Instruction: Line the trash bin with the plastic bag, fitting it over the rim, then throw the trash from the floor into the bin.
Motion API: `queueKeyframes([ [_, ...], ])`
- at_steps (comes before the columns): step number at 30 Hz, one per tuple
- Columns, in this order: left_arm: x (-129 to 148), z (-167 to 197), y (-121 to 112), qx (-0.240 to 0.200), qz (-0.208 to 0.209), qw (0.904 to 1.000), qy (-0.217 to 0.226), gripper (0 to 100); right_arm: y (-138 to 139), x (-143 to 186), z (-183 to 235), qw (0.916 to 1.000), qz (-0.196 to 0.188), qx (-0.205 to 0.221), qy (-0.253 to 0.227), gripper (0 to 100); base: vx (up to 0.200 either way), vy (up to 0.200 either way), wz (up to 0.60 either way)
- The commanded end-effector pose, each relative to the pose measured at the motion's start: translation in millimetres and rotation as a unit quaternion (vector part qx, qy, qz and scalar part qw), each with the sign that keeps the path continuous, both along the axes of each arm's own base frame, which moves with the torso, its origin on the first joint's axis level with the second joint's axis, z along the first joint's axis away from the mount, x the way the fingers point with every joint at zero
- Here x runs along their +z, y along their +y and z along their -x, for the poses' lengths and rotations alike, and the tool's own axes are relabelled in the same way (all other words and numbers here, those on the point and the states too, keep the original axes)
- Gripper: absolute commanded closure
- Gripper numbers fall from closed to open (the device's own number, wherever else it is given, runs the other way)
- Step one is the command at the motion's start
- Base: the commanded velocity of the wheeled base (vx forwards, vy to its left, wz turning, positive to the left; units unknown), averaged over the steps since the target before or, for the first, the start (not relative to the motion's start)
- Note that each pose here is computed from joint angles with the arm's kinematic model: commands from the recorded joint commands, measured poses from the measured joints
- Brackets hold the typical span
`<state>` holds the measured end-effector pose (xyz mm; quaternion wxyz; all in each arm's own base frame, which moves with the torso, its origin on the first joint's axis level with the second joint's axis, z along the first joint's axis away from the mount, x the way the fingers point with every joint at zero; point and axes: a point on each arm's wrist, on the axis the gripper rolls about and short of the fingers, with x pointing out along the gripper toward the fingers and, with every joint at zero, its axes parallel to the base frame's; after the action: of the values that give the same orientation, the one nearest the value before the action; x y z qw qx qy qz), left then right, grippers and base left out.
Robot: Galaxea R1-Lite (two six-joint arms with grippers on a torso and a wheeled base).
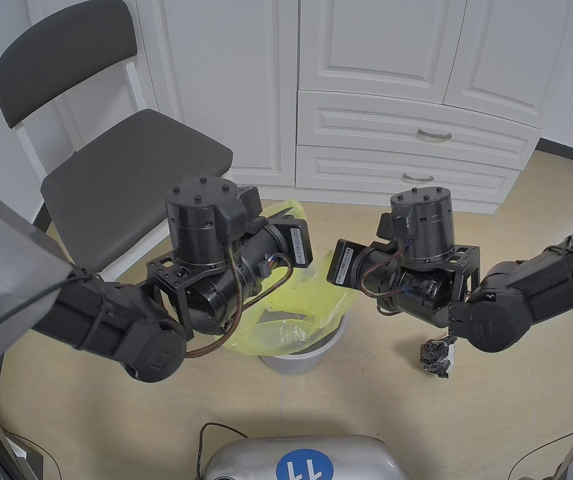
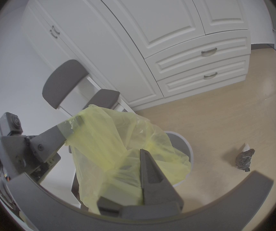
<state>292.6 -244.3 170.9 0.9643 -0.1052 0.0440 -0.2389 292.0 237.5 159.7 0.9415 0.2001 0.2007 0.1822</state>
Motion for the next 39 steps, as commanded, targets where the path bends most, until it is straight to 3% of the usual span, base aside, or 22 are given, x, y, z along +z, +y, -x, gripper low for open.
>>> queueKeyframes([
  [1, -29, -12, -13, -0.002, -0.014, 0.9996, 0.025, 100, -3, -39, -21, 0.9986, 0.029, -0.003, 0.044, 100, 0.000, 0.000, 0.00],
  [11, -85, -39, -39, -0.001, -0.014, 0.9972, 0.073, 100, -16, -96, -63, 0.9959, 0.035, -0.019, 0.081, 100, 0.000, 0.000, 0.00],
  [18, -115, -53, -55, 0.002, 0.004, 0.9952, 0.098, 100, -30, -129, -89, 0.9978, 0.010, -0.029, 0.059, 100, 0.000, 0.000, 0.00],
  [26, -111, -53, -64, -0.005, 0.046, 0.9940, 0.099, 100, -49, -129, -97, 0.9977, 0.007, -0.031, 0.059, 100, 0.000, 0.000, 0.00],
  [32, -125, -69, -71, 0.000, 0.088, 0.9931, 0.077, 100, -60, -130, -102, 0.9976, 0.009, -0.036, 0.058, 100, 0.000, 0.000, 0.00],
  [39, -138, -75, -74, 0.004, 0.111, 0.9892, 0.095, 100, -67, -116, -104, 0.9981, 0.002, -0.044, 0.044, 100, 0.000, 0.000, 0.00],
])
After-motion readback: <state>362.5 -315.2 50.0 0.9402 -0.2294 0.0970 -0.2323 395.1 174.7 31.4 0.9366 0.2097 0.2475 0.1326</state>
